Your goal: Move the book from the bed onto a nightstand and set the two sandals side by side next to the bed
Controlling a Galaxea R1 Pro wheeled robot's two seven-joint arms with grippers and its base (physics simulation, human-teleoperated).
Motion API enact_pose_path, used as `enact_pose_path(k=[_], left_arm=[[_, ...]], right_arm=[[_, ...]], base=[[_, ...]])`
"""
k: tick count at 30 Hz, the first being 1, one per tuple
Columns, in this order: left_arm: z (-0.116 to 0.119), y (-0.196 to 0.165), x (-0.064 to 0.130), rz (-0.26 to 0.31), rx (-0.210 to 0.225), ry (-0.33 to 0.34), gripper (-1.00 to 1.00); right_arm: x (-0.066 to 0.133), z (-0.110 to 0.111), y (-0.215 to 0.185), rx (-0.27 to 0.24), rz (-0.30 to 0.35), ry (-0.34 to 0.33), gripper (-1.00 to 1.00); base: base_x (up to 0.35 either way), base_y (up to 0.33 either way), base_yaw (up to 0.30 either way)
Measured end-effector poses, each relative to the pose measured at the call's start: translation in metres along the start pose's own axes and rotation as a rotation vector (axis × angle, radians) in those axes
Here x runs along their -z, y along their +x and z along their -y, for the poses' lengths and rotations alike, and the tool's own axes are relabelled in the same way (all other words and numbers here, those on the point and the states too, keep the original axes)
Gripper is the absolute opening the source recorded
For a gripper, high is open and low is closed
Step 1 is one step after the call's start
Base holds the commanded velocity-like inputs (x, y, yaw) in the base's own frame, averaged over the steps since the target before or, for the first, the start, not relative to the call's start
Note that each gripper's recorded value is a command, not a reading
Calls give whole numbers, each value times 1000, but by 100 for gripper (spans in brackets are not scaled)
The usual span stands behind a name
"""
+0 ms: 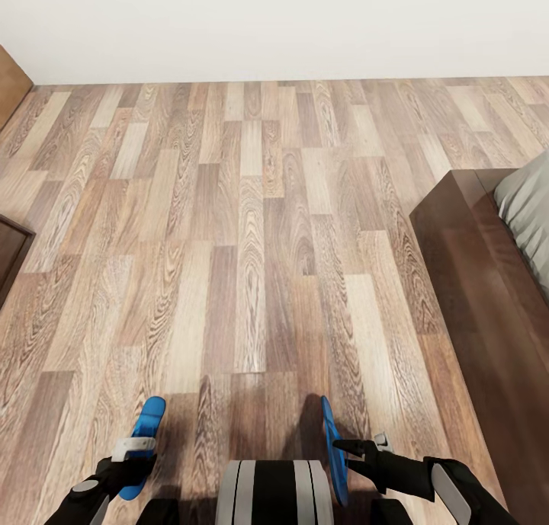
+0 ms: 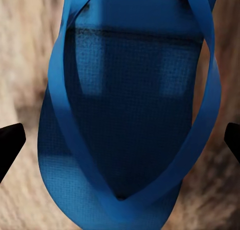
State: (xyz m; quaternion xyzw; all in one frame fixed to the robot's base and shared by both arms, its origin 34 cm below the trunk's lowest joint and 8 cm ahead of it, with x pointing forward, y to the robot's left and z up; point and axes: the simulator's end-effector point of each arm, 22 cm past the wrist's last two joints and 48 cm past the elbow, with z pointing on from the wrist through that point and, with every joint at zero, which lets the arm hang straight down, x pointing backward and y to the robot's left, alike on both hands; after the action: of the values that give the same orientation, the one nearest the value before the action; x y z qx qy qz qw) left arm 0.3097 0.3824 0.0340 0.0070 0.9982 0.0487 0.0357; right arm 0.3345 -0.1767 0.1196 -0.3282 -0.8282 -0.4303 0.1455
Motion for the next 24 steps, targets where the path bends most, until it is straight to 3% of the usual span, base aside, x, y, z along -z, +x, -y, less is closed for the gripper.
enact_pose_path(k=[19, 20, 24], left_arm=[[0, 0, 0, 1, 0, 0, 100], [0, 0, 0, 1, 0, 0, -100], [0, 0, 0, 0, 1, 0, -100]], right_arm=[[0, 0, 0, 0, 0, 0, -100], [0, 0, 0, 0, 0, 0, -100], [1, 0, 0, 0, 1, 1, -100]], base=[[0, 0, 0], [0, 0, 0], [0, 0, 0]])
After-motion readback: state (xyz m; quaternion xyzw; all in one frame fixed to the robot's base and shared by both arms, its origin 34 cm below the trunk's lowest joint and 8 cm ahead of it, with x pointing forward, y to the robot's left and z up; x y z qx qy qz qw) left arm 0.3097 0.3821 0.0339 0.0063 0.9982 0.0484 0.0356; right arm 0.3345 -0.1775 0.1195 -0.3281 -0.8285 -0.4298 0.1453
